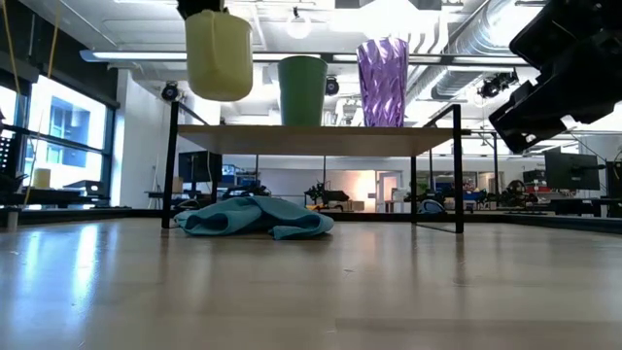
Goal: Stack small to large cups/mugs on shelf
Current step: Put the yellow cup on the shelf
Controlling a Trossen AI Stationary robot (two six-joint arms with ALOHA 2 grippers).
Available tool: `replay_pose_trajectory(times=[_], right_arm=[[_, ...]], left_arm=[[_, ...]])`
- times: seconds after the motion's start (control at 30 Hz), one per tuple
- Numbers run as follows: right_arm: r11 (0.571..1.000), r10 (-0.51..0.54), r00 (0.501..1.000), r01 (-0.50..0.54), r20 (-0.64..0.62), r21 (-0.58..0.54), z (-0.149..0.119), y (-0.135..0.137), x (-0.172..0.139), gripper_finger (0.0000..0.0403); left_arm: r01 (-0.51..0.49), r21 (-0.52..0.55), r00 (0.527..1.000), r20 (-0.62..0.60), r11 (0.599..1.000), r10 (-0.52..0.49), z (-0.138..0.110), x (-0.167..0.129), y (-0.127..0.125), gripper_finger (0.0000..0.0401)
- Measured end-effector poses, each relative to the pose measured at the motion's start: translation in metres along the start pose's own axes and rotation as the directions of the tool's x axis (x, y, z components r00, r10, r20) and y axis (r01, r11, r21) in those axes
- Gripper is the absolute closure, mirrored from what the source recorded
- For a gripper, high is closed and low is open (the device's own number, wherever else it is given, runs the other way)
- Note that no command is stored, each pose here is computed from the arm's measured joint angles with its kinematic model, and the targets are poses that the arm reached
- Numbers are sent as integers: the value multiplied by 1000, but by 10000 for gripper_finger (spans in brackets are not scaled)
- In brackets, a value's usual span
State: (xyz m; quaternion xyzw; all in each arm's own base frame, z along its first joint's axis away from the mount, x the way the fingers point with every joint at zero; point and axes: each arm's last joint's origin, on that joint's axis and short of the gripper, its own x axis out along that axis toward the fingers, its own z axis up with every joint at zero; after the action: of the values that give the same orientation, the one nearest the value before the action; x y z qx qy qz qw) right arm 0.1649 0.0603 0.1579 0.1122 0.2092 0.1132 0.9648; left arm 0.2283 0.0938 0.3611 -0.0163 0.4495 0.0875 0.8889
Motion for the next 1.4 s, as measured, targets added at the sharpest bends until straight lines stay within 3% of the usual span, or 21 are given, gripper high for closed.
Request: replay_pose_trajectory(times=[0.37, 0.97, 1.4], right_arm=[[999, -35, 999, 35, 20, 21, 1, -1, 0, 320], [999, -43, 999, 43, 22, 18, 1, -1, 0, 320], [998, -53, 998, 52, 22, 25, 1, -1, 0, 320]], left_arm=[[7, -2, 1000, 29, 1000, -7, -10, -6, 39, 401], [-88, 53, 992, 93, 995, 83, -16, -15, 73, 401], [-12, 50, 1000, -19, 999, 13, 19, 0, 100, 401]])
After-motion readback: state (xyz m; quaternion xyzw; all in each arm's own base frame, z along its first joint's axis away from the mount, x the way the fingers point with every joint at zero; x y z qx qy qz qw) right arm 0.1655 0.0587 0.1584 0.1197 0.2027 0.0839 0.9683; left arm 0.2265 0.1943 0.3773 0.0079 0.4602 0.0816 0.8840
